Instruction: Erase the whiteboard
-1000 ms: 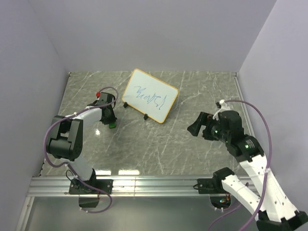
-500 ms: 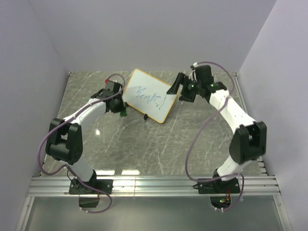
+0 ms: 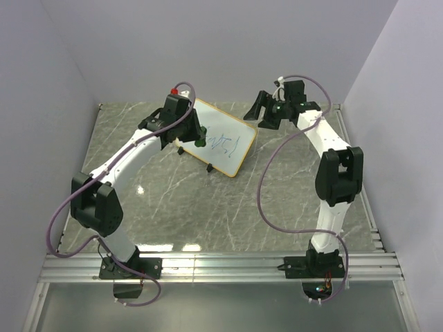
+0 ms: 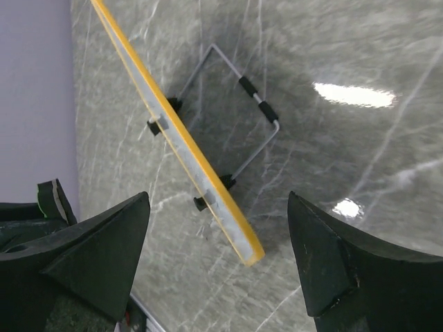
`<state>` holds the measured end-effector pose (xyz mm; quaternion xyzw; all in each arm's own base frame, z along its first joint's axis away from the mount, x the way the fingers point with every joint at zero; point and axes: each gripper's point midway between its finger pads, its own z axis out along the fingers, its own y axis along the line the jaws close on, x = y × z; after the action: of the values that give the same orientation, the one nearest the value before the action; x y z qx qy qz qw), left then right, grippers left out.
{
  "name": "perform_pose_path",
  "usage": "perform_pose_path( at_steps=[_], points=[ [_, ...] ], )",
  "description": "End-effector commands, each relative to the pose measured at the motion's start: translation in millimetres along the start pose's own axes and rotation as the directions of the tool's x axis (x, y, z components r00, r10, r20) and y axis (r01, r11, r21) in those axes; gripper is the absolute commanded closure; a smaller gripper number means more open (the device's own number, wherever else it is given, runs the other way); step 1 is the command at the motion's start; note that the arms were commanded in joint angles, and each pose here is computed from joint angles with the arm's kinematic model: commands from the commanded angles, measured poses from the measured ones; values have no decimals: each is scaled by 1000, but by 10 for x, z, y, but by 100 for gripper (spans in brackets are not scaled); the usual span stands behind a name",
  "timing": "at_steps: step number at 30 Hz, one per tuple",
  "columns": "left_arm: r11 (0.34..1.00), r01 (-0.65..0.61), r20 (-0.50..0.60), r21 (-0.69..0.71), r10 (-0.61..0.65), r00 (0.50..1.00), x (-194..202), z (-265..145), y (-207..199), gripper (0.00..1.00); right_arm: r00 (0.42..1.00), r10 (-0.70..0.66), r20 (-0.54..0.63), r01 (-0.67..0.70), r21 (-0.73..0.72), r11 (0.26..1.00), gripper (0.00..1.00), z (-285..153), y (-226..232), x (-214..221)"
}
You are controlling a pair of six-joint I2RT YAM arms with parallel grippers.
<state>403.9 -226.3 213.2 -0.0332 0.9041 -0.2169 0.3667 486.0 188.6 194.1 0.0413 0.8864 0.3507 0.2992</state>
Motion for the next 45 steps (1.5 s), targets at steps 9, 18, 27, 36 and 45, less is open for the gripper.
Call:
perform_pose_path(
  at_steps=[9, 18, 27, 36, 45],
  points=[
    [996, -43, -52, 81, 47, 998, 40, 123, -238, 100, 996, -45, -82, 29, -191, 981, 29, 271, 208, 242],
    [976, -89, -93, 198, 109, 990, 88, 434, -815, 100, 988, -53, -147, 28, -165, 986, 67, 360, 111, 495],
    [956, -68, -147, 285, 114, 983, 471, 729, -1115, 100, 982, -46, -186, 26, -113, 993, 88, 380, -56, 651],
    [989, 11, -155, 151, 13, 988, 801, 1019, -633, 100, 980, -20, -197, -7, -132, 991, 97, 278, -20, 772],
    [998, 64, -69, 0, -64, 996, 888, 1281, 12, 100, 976, 37, -215, -82, -206, 975, 100, 169, 207, 867]
  ],
)
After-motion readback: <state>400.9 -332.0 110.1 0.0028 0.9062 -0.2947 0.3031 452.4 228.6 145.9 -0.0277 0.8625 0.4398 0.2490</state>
